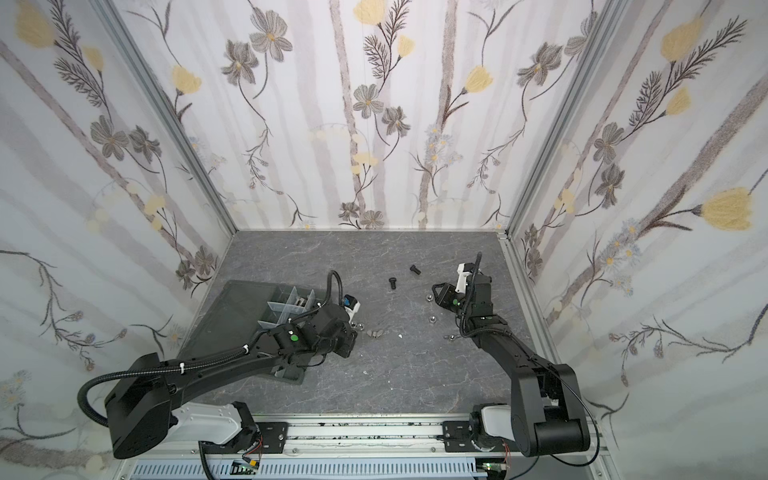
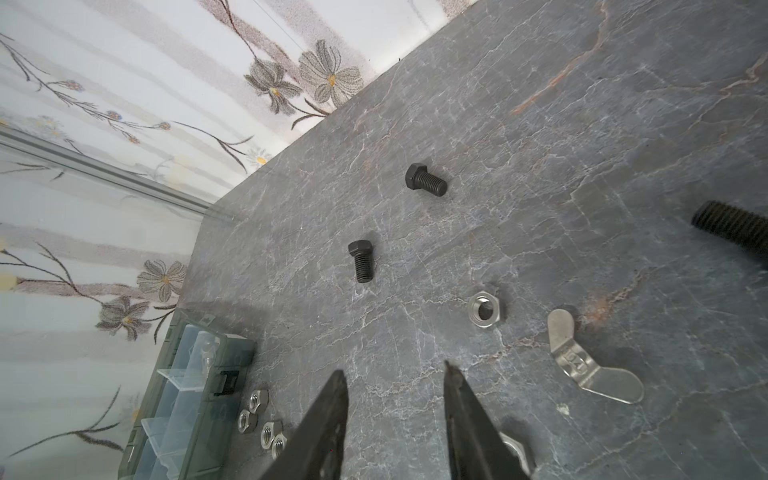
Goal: Sort the screws and nuts into containers
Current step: 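Carry the wing nut with the left gripper into the organizer box and open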
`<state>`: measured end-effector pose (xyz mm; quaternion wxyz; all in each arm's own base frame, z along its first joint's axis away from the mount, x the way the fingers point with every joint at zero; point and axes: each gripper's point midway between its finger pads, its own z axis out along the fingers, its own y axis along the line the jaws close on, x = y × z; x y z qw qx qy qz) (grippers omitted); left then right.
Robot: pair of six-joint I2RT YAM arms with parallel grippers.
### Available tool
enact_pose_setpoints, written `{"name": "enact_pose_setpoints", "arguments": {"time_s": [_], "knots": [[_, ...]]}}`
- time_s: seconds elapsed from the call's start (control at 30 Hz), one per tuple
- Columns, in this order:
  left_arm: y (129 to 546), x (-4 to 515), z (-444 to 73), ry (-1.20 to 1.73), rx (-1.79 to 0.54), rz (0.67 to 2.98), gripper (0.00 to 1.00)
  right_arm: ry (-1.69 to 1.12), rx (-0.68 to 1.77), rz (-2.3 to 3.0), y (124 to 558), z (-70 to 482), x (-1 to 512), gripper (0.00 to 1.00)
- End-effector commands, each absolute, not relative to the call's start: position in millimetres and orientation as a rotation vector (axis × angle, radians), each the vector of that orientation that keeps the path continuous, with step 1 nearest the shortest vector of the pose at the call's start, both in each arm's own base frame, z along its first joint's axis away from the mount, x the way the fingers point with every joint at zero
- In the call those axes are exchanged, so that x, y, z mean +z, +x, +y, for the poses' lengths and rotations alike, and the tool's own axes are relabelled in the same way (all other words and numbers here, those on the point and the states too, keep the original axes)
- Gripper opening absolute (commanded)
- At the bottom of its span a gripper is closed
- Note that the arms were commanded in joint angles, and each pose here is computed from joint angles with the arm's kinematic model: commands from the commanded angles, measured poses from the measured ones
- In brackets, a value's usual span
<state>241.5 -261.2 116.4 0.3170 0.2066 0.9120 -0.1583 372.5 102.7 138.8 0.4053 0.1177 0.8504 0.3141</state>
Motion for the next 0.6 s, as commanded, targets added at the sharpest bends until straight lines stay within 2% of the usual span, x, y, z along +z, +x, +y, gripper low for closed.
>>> {"name": "enact_pose_setpoints", "arguments": {"time_s": [0.0,0.23,0.57], "knots": [[251.5,119.7,-239.0,0.414,-0.433,2.426,0.17,0.27,0.825,2.123,374.2,110.8,143.4,0.4],[276.6,126.3,-181.3,0.204,-0.306,2.427,0.17,0.242,0.842,2.132,372.2,121.0,142.3,0.4],[295.2,129.5,-124.6,0.023,-0.207,2.408,0.17,0.208,0.867,2.138,369.1,132.6,142.6,0.4]]}}
